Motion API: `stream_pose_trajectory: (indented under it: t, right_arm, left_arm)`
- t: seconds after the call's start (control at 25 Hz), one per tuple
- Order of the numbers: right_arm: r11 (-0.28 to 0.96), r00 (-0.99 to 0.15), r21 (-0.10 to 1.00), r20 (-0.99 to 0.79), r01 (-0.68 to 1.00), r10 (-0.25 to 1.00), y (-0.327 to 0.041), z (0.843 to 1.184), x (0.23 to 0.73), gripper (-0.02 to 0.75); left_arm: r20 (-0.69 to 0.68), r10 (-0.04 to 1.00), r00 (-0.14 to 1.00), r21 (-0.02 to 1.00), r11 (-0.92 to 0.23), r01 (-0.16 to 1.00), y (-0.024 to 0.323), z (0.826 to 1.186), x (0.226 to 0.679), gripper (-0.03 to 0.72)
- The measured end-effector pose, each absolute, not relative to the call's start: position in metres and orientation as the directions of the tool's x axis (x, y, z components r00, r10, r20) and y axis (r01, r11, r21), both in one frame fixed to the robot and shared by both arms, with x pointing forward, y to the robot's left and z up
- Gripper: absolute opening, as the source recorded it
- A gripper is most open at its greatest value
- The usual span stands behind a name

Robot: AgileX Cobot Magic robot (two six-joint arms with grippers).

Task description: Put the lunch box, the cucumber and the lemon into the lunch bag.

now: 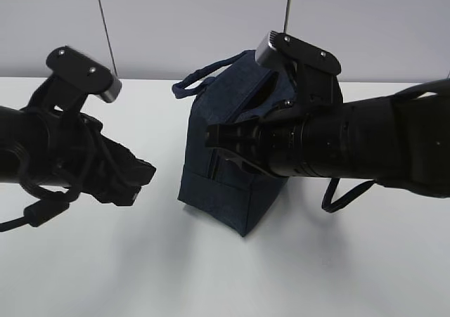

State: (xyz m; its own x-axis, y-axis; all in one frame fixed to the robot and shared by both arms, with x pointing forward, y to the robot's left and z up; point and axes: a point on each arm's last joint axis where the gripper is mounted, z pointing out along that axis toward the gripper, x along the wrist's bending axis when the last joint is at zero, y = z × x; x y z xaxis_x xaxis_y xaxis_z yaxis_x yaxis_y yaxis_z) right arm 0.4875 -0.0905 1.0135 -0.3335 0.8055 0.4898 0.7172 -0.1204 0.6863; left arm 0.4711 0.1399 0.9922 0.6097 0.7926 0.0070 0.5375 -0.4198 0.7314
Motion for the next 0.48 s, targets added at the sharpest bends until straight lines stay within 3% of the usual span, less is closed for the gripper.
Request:
stream_pose_trajectory:
  t: [0.36,0.48]
  right_arm:
    - [-0.118,-0.337,0.687,0.490,0.717,0.804,-0.090,1.014,0.487,0.000]
    - [-0.118,-0.337,0.687,0.490,0.717,0.804,-0.090,1.014,0.487,0.000]
  left_arm:
    - [0.026,0.787,0.616,0.730,-0.436,0.526,0.123,0.987,0.498,0.368]
    - [0.021,0.781,0.624,0.725,-0.442,0.529,0.114,0.991,0.508,0.407]
